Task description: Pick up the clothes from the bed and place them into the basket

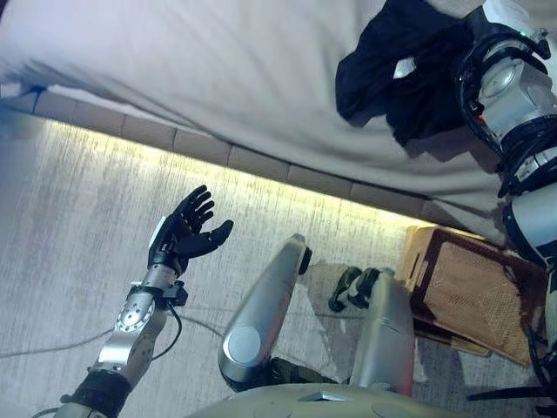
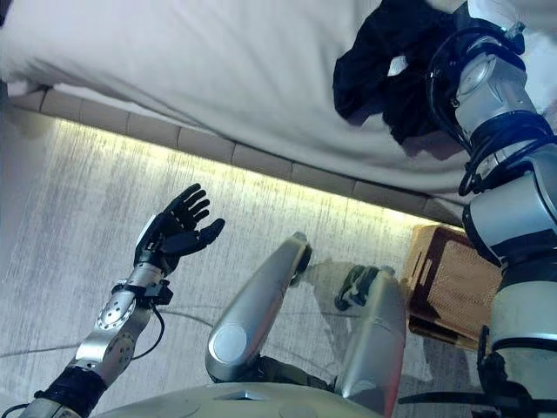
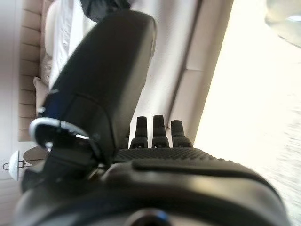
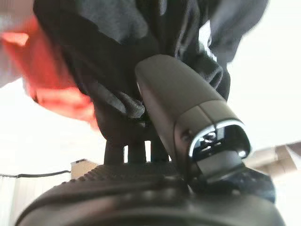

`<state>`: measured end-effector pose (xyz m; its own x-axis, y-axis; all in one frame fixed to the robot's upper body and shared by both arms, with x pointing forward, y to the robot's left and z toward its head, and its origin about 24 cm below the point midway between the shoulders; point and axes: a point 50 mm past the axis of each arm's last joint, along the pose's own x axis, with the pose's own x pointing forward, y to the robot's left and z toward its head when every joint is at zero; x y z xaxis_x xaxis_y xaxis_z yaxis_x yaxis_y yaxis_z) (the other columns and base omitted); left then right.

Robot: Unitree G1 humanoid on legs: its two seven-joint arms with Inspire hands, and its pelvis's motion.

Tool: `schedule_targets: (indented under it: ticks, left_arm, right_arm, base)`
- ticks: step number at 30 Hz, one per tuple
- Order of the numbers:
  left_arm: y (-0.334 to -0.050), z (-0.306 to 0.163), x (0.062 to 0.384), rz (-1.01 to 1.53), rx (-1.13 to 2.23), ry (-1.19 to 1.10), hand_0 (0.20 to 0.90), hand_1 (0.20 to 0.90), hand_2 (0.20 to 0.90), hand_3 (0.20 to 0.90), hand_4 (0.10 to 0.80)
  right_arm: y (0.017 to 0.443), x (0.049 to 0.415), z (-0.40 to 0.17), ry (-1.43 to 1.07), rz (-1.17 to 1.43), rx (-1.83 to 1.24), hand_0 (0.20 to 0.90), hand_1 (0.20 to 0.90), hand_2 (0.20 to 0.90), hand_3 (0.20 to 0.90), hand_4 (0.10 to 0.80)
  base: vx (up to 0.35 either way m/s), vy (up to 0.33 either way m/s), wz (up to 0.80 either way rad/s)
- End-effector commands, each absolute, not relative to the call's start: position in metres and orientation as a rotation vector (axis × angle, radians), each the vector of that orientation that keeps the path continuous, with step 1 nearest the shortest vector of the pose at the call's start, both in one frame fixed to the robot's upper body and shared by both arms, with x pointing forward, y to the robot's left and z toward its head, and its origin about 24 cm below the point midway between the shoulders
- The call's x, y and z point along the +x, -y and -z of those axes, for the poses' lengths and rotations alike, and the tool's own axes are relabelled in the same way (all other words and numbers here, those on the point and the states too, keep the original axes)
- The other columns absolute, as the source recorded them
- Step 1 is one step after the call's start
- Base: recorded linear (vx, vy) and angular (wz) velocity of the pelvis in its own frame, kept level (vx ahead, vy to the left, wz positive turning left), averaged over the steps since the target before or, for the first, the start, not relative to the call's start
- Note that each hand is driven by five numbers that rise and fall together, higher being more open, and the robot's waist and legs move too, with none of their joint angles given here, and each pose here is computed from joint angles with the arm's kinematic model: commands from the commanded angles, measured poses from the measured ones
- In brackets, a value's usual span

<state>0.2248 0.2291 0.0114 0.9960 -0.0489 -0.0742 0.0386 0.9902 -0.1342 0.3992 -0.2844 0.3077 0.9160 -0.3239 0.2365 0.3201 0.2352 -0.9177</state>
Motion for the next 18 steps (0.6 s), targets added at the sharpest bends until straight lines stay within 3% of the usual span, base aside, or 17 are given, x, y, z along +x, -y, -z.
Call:
schedule_targets:
  ticks: [1,10,18]
  left_arm:
    - [-0.241,-0.016,0.216,-0.009,-0.058,-0.040,0.900,0.900,0.900,0.900,0.800]
    - [-0.243,0.017,0.214,-0.065,0.025,-0.203,0.900,0.900,0.900,0.900,0.800]
    - [-0.244,0.041,0.211,-0.086,0.088,-0.287,0.900,0.900,0.900,0.900,0.800]
  right_arm:
    - [0.294,0.383,-0.337,0.199,0.525,-1.185,0.300,0.300,0.300,0.200,0.100]
    - [0.325,0.365,-0.350,0.225,0.535,-1.068,0.300,0.300,0.300,0.200,0.100]
    - [0.359,0.345,-0.356,0.216,0.621,-1.003,0.300,0.300,0.300,0.200,0.100]
  base:
    - [0.131,-0.040,-0.12]
    - [0.073,-0.010,-0.15]
    - [-0.019,-0.008,-0.16]
